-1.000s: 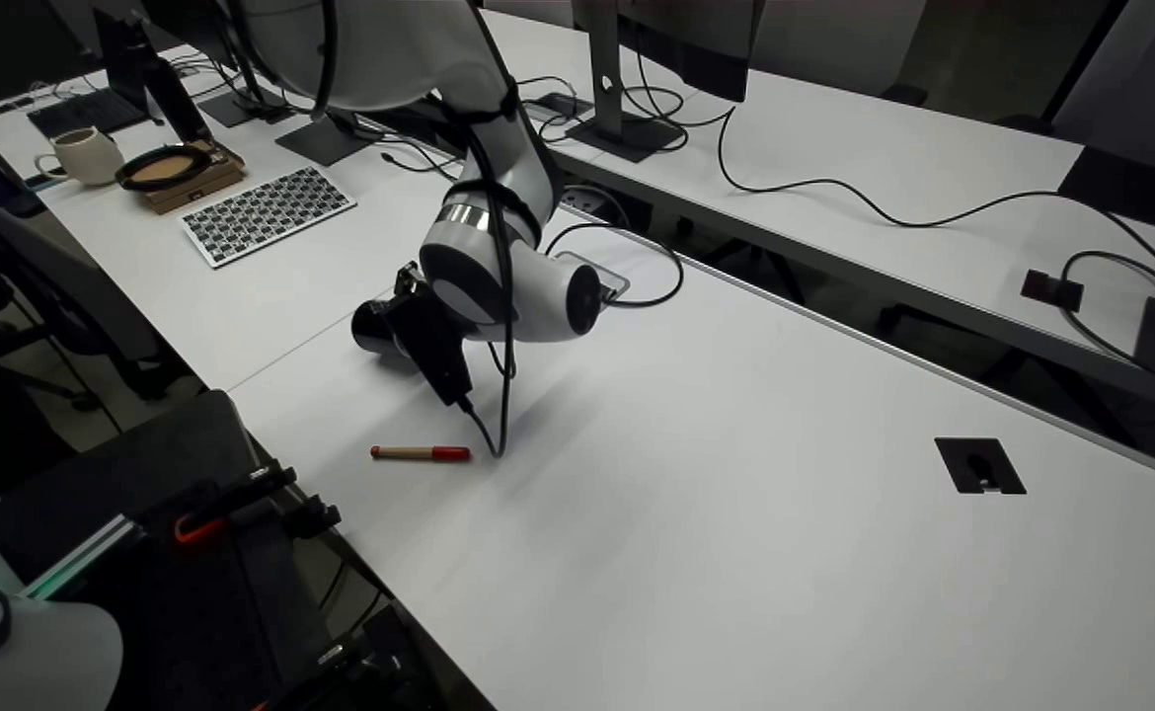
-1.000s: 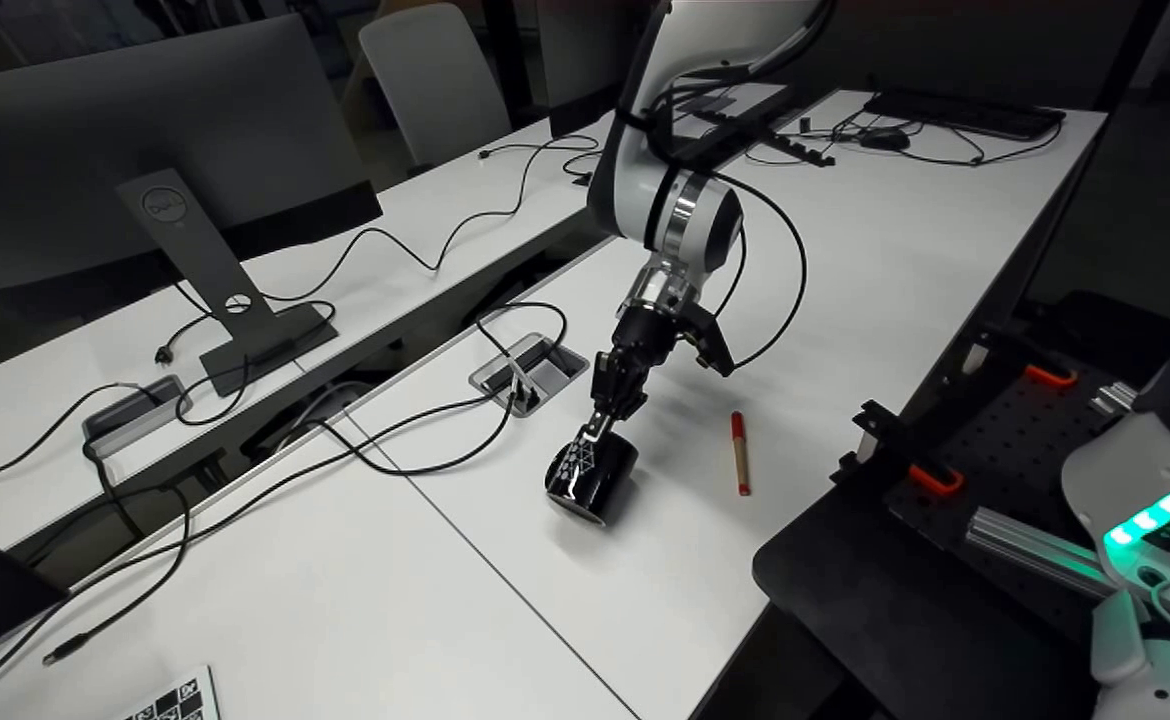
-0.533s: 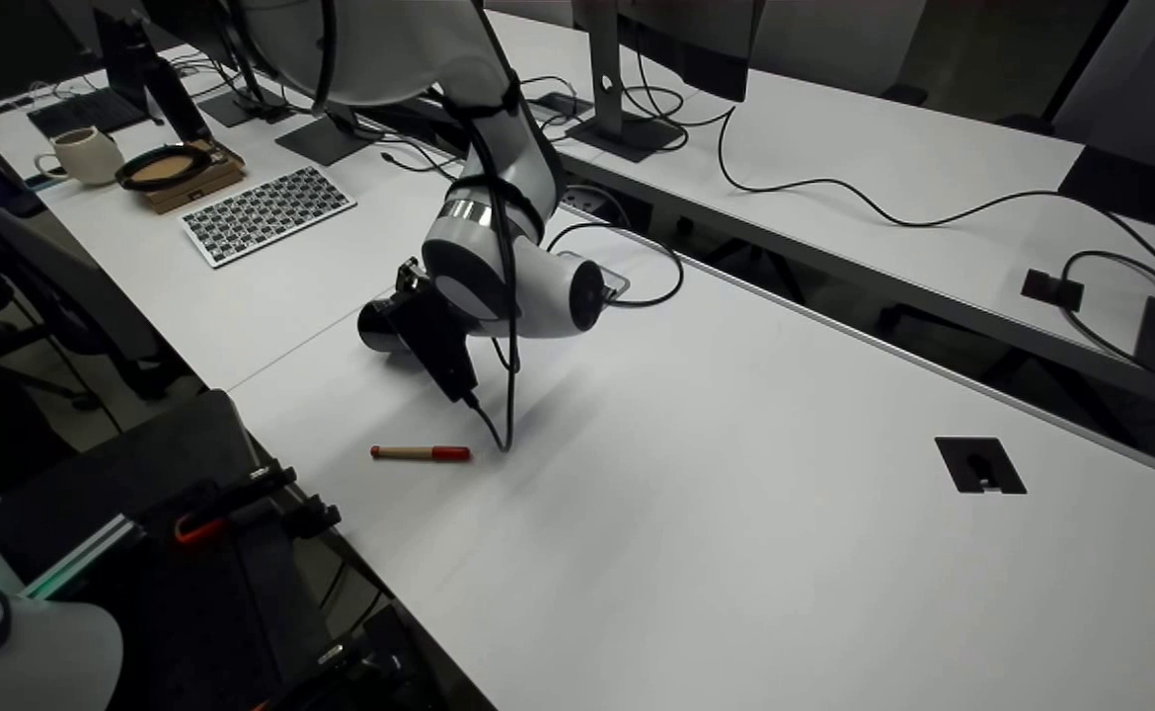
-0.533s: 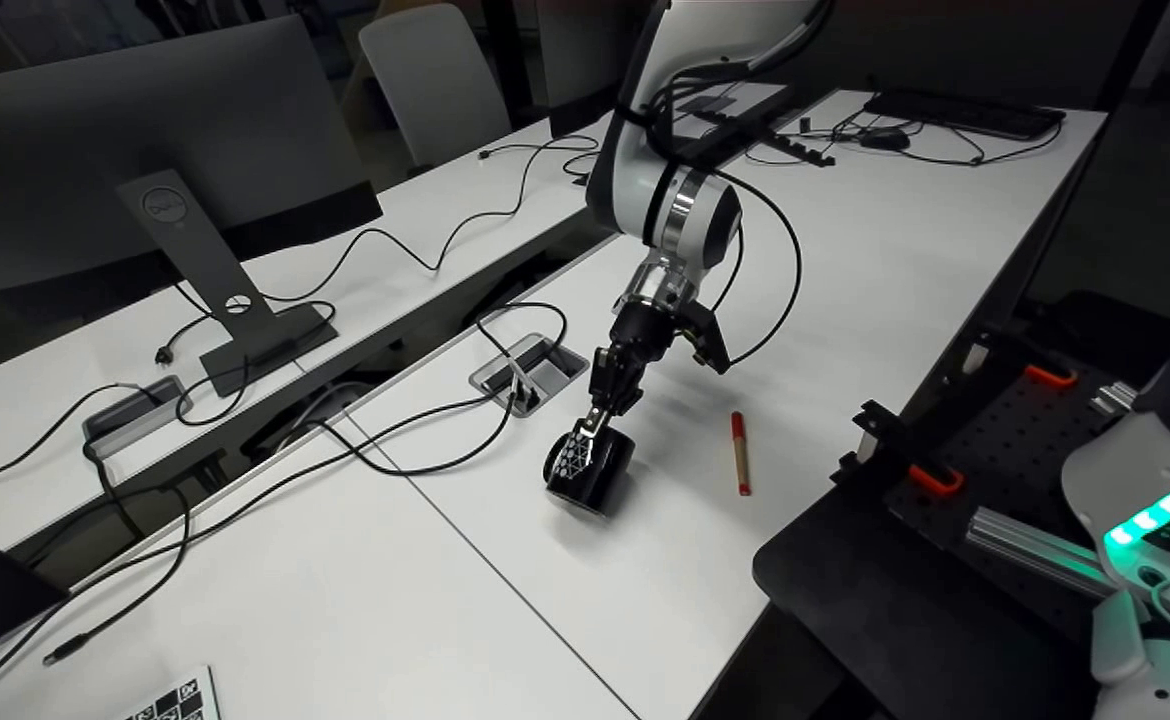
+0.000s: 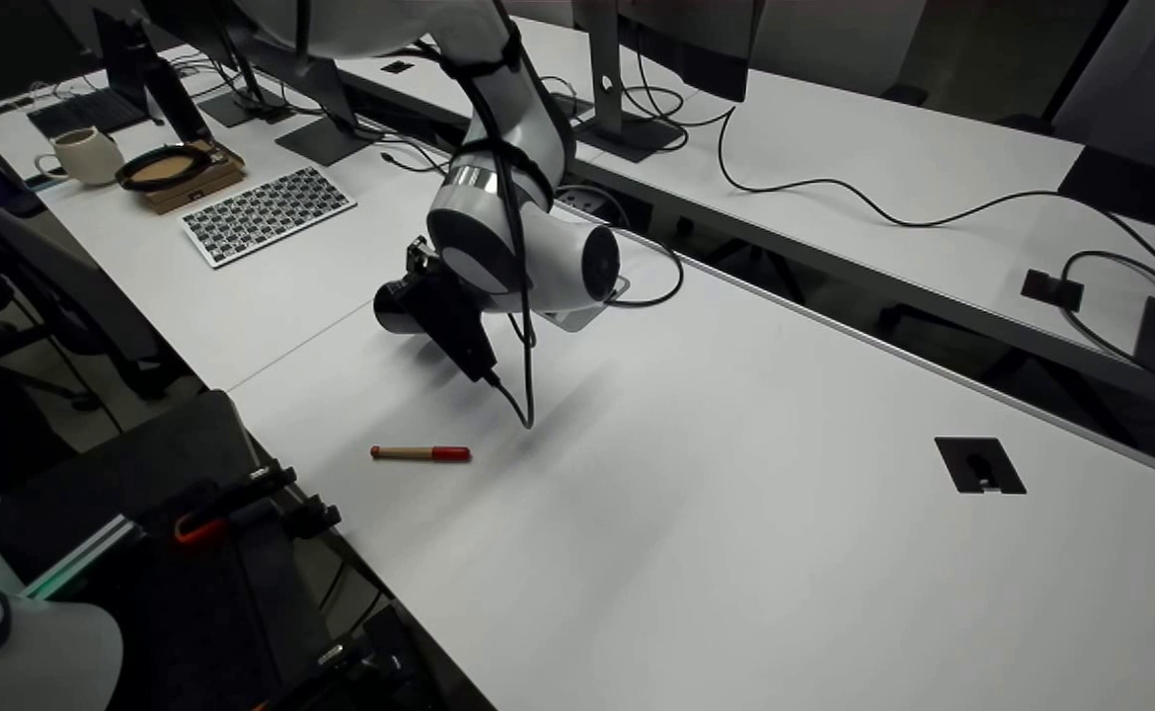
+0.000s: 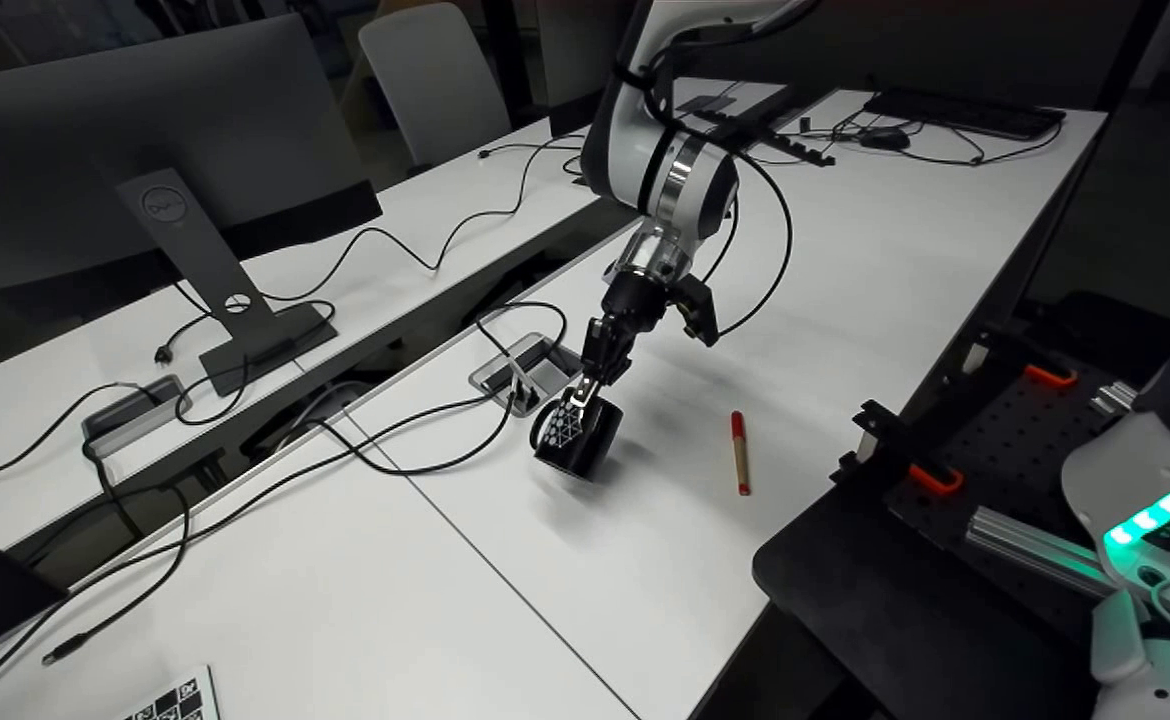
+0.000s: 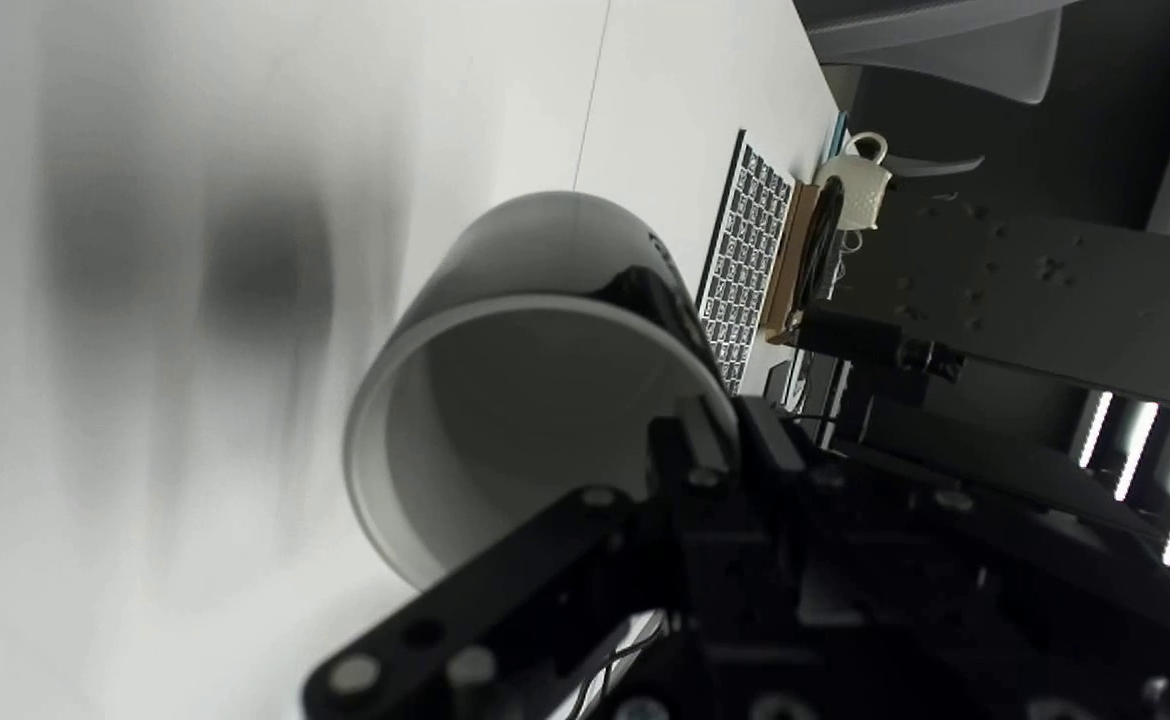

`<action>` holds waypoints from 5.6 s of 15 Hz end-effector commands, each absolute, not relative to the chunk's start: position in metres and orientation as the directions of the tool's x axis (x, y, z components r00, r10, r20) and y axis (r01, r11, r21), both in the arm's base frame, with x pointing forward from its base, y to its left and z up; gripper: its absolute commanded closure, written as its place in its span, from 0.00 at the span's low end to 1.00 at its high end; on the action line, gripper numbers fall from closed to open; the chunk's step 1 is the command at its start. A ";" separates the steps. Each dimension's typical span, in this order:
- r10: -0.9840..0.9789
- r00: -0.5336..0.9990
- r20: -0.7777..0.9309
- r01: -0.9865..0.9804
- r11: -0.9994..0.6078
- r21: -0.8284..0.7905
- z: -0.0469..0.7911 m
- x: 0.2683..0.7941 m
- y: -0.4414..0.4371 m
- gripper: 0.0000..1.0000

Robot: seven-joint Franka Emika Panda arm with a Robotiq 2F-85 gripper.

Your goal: Place the mug upright and put it on the right side of the desk

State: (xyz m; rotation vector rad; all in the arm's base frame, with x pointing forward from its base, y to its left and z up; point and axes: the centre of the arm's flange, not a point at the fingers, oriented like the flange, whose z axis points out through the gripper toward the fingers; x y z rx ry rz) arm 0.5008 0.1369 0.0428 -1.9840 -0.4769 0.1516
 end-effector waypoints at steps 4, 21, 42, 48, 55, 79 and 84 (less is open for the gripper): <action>0.365 0.927 0.088 0.283 -0.525 -0.803 0.073 0.502 0.113 0.98; 0.084 0.992 -0.094 0.059 -0.968 -0.244 0.130 0.500 0.026 0.98; -0.179 0.982 0.057 -0.176 -0.983 -0.056 0.075 0.491 0.035 0.98; -0.180 0.981 0.068 -0.177 -0.983 -0.047 0.088 0.491 0.033 0.98; -0.171 0.984 0.055 -0.169 -0.985 -0.043 0.090 0.494 0.029 0.91; -0.053 0.989 0.140 -0.033 -0.989 -0.144 0.167 0.486 0.059 0.00; 0.164 0.968 0.190 0.211 -0.942 -0.263 0.192 0.477 0.097 0.00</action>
